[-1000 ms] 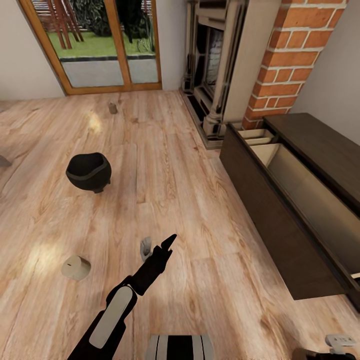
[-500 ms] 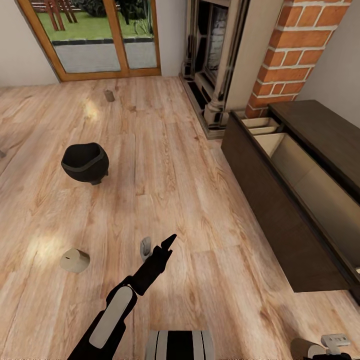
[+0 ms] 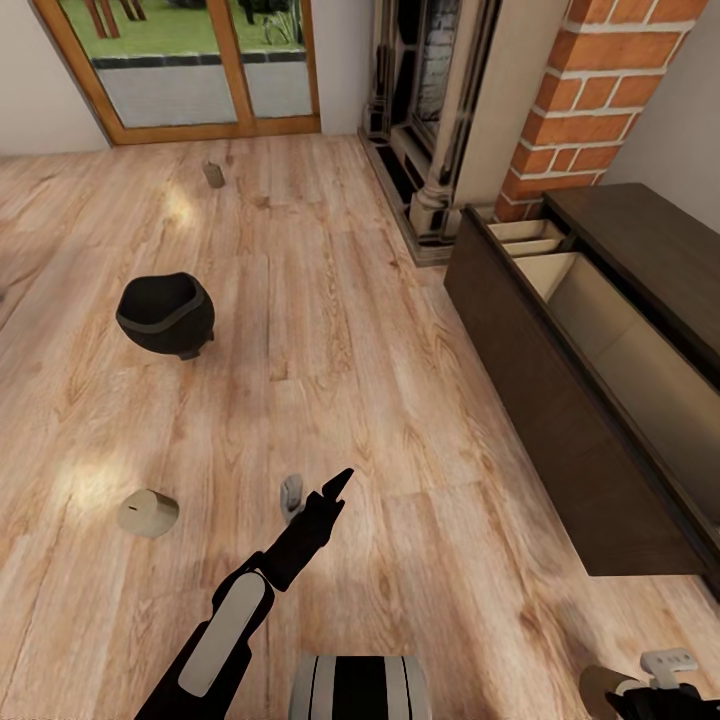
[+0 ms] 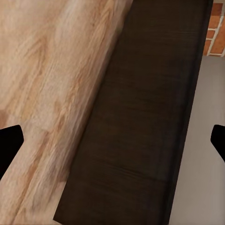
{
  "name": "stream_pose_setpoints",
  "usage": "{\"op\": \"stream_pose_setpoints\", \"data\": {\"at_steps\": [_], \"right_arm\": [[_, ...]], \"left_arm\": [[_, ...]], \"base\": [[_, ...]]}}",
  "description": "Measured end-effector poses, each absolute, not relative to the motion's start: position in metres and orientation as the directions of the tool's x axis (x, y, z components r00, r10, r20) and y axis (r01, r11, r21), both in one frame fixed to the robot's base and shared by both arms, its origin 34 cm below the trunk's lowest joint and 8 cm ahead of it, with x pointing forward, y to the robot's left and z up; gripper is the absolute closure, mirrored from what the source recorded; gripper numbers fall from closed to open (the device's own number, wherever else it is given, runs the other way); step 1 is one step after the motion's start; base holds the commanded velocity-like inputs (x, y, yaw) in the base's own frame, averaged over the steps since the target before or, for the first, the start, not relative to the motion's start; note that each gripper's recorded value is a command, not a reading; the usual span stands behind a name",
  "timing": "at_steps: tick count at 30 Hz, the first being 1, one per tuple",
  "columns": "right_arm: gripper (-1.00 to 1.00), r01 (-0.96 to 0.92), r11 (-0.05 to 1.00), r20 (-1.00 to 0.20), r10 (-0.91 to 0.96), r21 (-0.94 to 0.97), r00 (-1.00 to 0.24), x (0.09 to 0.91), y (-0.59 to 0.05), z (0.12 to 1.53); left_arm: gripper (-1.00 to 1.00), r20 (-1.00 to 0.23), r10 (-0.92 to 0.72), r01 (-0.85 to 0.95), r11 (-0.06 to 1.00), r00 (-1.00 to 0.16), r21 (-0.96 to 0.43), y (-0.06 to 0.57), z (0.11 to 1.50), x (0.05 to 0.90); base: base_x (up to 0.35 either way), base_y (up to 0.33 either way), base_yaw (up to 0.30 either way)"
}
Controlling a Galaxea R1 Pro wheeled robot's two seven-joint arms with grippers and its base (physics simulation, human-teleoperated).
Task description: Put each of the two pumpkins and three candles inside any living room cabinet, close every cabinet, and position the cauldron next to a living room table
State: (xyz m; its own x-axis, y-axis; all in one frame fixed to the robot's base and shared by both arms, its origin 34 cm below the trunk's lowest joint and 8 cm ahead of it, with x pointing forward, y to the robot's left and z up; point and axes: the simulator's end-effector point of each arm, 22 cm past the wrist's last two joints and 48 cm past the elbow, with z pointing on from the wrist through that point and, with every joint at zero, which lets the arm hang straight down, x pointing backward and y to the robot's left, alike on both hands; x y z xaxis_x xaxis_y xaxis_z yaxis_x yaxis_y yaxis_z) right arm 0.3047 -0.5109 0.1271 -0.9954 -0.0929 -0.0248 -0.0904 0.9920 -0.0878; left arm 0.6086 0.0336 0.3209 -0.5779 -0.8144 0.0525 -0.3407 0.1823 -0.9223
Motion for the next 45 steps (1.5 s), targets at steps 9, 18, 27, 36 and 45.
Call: {"op": "stream_pose_setpoints", "data": {"at_steps": [9,18,27,36,45], "right_arm": [[-1.00,-0.090,0.991,-0.031,-0.094,-0.104,-0.995,0.308,-0.514,0.128],[-1.00,-0.093,0.990,0.008,-0.093,-0.104,-0.996,0.294,-0.514,0.119],[-1.00,-0.098,0.990,0.028,-0.096,-0.104,-0.995,0.287,-0.515,0.113],[-1.00,-0.099,0.990,0.035,-0.096,-0.103,-0.995,0.284,-0.516,0.112],[-1.00,-0.101,0.990,0.048,-0.096,-0.102,-0.994,0.280,-0.516,0.109]], "left_arm": [[-1.00,0.053,-0.815,-0.341,0.182,-0.577,-0.922,0.034,0.321,0.609],[-1.00,0.074,-0.815,-0.375,0.182,-0.575,-0.909,0.034,0.301,0.602],[-1.00,0.088,-0.815,-0.397,0.182,-0.573,-0.900,0.034,0.287,0.597],[-1.00,0.093,-0.815,-0.404,0.182,-0.572,-0.896,0.034,0.283,0.595],[-1.00,0.100,-0.815,-0.415,0.182,-0.571,-0.891,0.034,0.276,0.593]], "base": [[0.000,0.000,0.000],[0.000,0.000,0.000],[0.000,0.000,0.000],[0.000,0.000,0.000],[0.000,0.000,0.000]]}}
